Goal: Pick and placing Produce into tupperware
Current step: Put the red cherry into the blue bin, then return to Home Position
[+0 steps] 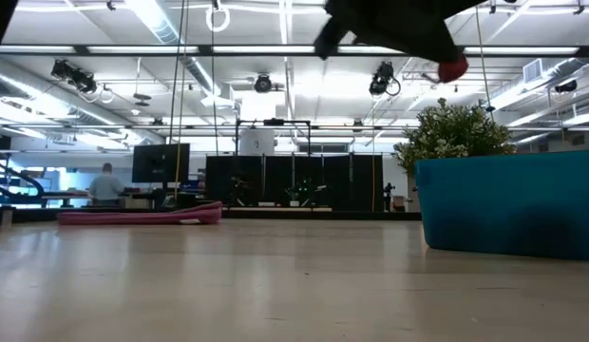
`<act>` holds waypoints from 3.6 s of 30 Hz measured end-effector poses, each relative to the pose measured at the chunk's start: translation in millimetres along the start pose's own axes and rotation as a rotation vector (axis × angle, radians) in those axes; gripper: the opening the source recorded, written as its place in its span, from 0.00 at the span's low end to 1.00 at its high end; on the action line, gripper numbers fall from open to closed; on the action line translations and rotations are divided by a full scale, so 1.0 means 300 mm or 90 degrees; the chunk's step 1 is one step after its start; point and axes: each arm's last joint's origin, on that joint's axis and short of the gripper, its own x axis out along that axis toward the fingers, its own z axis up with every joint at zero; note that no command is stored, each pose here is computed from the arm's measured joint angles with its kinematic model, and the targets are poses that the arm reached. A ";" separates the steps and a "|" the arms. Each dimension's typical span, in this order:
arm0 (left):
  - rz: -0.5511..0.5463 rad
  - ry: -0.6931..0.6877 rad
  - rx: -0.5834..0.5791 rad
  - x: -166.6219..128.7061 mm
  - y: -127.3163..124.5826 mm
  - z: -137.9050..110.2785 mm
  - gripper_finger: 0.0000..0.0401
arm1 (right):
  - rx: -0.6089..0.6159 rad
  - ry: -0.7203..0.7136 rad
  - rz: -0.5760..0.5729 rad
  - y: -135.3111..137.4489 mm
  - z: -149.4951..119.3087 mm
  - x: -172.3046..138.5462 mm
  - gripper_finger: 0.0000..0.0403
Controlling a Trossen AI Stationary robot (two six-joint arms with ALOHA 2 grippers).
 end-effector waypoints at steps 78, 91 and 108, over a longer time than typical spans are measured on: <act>0.110 -0.094 -0.144 -0.988 0.498 0.027 0.26 | 0.108 -0.071 -0.012 -0.323 -0.124 -0.122 0.19; -0.033 -0.254 -0.020 -0.834 0.593 0.150 0.26 | 0.174 -0.113 0.024 -0.407 -0.138 -0.164 0.19; -0.010 -0.263 -0.093 -1.120 0.799 0.016 0.25 | 0.180 -0.206 -0.014 -0.484 -0.162 -0.170 0.19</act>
